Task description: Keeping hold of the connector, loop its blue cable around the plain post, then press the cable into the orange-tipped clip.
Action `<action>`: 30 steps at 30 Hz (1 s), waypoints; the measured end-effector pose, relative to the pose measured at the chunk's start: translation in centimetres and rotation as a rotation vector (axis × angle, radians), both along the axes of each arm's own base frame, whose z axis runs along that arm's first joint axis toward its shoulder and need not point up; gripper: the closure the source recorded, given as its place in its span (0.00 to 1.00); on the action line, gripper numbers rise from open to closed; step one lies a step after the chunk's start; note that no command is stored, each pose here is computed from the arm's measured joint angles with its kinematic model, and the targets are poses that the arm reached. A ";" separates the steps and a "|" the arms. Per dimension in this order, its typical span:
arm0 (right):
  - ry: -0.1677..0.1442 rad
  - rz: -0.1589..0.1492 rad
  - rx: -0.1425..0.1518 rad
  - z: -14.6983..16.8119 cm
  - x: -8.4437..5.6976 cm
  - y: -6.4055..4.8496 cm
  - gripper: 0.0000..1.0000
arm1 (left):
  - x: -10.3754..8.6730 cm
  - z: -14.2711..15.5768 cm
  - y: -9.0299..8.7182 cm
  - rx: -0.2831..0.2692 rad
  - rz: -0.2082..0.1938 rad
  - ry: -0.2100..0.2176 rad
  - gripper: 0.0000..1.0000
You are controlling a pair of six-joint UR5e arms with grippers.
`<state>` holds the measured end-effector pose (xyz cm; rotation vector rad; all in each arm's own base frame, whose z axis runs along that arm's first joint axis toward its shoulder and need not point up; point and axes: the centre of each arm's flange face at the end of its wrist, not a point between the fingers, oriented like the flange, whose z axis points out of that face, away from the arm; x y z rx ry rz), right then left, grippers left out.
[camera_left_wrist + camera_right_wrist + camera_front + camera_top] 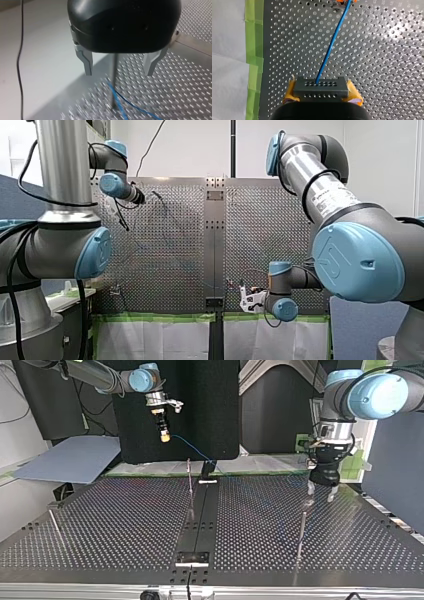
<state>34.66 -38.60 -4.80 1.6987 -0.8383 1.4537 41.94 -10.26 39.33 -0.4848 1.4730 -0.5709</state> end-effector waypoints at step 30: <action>0.002 0.002 0.000 0.1 0.3 -0.4 1.00 | 0.7 10.0 -2.9 0.293 0.131 0.048 0.00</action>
